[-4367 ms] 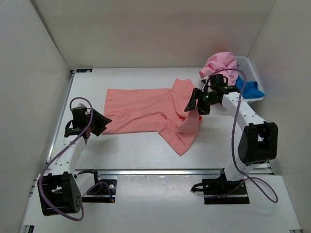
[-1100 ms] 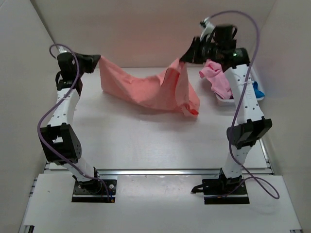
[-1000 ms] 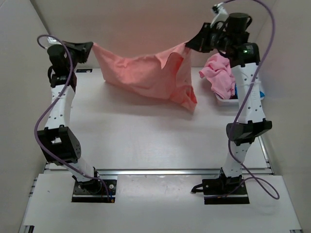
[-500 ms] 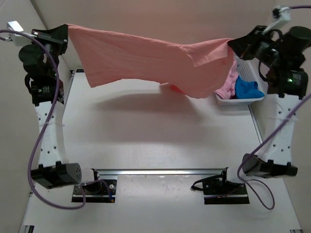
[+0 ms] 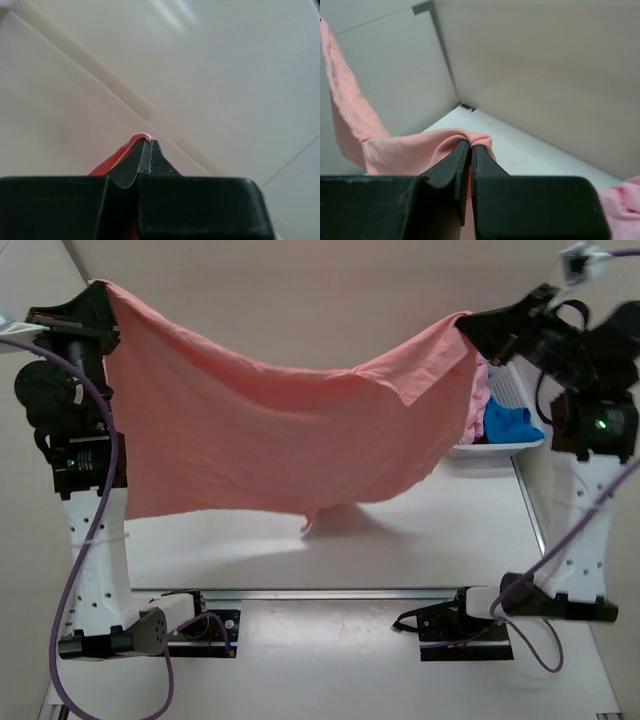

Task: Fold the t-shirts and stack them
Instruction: Flatten out the tshirt

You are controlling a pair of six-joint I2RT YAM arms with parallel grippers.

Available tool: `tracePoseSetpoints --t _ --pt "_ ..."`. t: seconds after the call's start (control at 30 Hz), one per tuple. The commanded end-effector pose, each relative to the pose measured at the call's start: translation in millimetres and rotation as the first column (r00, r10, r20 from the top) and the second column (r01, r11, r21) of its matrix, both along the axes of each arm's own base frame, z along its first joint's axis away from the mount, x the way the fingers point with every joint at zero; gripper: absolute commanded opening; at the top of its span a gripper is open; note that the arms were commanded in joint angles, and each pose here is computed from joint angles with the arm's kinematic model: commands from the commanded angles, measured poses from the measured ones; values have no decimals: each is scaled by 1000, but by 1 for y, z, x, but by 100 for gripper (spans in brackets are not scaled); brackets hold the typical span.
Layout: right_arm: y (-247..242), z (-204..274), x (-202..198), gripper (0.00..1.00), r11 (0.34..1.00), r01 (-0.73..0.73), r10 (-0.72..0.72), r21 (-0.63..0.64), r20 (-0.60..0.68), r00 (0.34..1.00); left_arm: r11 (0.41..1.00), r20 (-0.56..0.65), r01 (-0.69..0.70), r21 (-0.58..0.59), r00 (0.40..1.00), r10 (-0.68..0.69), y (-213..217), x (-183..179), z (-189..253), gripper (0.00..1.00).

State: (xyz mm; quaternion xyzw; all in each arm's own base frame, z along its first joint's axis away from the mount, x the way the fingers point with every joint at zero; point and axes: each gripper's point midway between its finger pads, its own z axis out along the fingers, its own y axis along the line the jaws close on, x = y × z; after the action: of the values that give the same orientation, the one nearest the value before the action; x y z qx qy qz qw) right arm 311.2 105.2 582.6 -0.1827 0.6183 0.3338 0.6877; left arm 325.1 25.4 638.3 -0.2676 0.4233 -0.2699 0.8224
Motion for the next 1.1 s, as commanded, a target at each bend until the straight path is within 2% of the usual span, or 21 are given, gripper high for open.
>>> tracePoseSetpoints --t 0.0,0.13,0.23,0.27,0.33,0.37,0.43,0.47,0.5,0.53,0.6,0.7,0.77,0.8,0.83,0.9,0.93,0.97,1.0,1.07 --pt "25 -60 59 0 997 -70 71 13 -196 978 997 -179 80 -5 981 -80 -9 58 -66 0" --pt "51 -104 99 0 995 -101 101 15 -308 946 986 -294 161 -35 942 -164 -19 104 -124 0" --pt "57 -108 127 0 996 -82 72 -19 -305 950 974 -352 225 1 912 -210 -28 135 -141 0" --pt "57 -128 147 1 996 -82 67 -29 -349 935 974 -386 228 -12 897 -215 -22 151 -155 0" --pt "51 -102 156 0 997 -66 55 -26 -302 952 960 -333 278 17 907 -257 -26 156 -119 0" --pt "47 -72 153 0 998 -64 62 -1 -240 969 957 -359 289 9 894 -266 -25 168 -124 0" --pt "34 -39 144 0 997 -66 72 42 -161 984 961 -281 263 85 932 -230 -19 159 -66 0" --pt "33 -24 125 0 995 -80 89 68 -143 986 962 -263 251 103 940 -217 -16 155 -50 0" --pt "21 -15 115 0 995 -61 69 73 -106 992 963 -264 246 107 941 -211 -12 150 -46 0" --pt "20 -29 118 0 994 -63 74 87 -131 989 963 -256 244 117 944 -209 -13 145 -40 0" --pt "7 -27 100 0 995 -44 55 92 -119 991 967 -252 220 126 950 -184 -9 130 -39 0" --pt "-5 -52 94 0 999 -9 20 50 -214 977 973 -311 194 123 939 -148 -11 101 -64 0" --pt "-6 -93 92 1 1000 2 5 22 -319 948 970 -377 192 151 918 -123 -24 82 -98 0" --pt "-5 -100 84 0 1000 -2 9 20 -333 943 967 -366 192 167 923 -120 -31 64 -98 0" --pt "-4 -133 86 0 999 -14 25 29 -412 911 972 -452 194 131 884 -115 -28 70 -145 0" --pt "9 -198 70 0 998 -49 66 46 -560 826 986 -522 163 39 844 -119 -18 52 -213 0" --pt "21 -211 57 0 996 -86 92 39 -582 808 987 -534 158 20 836 -123 -18 47 -228 0" --pt "24 -254 49 0 996 -89 85 29 -665 742 992 -592 126 3 800 -99 -12 40 -269 0" --pt "36 -264 39 0 994 -111 93 18 -684 724 994 -653 108 -3 752 -83 -9 34 -308 0" --pt "51 -324 1 0 987 -161 86 -17 -788 610 995 -726 95 8 685 -60 -4 23 -355 0"
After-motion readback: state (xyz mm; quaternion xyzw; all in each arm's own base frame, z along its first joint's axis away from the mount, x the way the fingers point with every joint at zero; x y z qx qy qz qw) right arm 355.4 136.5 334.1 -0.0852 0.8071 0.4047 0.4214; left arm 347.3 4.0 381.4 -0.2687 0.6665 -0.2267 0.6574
